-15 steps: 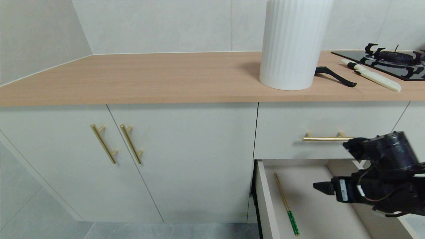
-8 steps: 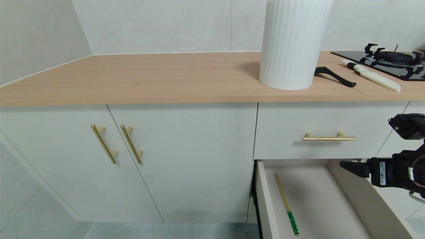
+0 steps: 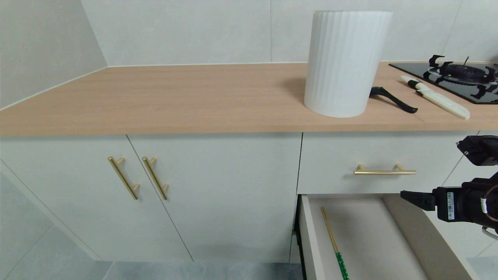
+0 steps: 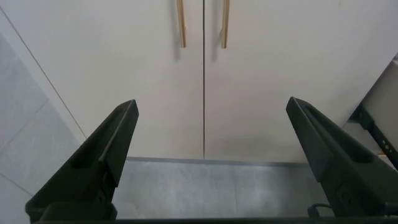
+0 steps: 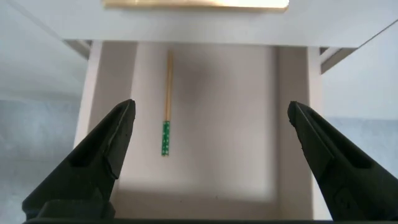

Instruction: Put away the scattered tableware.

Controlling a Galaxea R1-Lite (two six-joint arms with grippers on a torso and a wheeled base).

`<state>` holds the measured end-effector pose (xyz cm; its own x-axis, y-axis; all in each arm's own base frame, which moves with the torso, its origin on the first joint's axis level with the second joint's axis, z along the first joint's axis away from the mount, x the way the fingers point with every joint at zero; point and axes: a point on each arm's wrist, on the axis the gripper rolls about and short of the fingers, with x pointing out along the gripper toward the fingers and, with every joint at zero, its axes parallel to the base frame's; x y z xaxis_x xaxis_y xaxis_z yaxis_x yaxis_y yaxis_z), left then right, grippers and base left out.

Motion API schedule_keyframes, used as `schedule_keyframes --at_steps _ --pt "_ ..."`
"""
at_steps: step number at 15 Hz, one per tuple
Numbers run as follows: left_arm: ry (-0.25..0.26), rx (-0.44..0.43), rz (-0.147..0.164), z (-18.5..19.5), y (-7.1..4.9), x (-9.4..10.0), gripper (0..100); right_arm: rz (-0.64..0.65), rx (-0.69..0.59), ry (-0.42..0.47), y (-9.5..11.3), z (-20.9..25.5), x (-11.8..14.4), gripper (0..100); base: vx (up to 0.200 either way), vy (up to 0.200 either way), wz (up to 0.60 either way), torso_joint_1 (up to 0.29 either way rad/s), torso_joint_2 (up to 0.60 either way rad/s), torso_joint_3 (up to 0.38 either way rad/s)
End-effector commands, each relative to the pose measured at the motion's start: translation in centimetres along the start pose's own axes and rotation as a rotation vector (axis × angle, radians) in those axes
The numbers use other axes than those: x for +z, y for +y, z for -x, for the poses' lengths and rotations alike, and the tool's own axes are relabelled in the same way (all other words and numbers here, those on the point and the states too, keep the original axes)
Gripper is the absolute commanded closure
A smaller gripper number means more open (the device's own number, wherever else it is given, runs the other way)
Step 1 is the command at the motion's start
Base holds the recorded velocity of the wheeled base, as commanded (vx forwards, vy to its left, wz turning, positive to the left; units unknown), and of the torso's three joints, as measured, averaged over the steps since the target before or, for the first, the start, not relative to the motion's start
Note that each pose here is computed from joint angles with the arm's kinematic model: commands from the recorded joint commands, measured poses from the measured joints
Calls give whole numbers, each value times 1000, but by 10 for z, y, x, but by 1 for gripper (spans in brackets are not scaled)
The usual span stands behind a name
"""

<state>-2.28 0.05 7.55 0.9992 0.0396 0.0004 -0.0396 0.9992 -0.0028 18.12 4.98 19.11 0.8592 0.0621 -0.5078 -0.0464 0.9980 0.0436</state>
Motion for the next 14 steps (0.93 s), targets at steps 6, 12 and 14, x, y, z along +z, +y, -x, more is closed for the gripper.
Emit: schedule_keyframes --at_steps 6,12,14 --pt "0 0 0 0 0 0 0 2 0 6 0 -1 -1 0 0 0 0 146 -497 -304" --pt "0 0 0 0 0 0 0 3 -1 12 0 -2 -1 0 0 0 0 189 -488 -294" --pt "0 0 0 0 0 0 0 4 0 15 0 -3 -2 0 0 0 0 202 -500 -286"
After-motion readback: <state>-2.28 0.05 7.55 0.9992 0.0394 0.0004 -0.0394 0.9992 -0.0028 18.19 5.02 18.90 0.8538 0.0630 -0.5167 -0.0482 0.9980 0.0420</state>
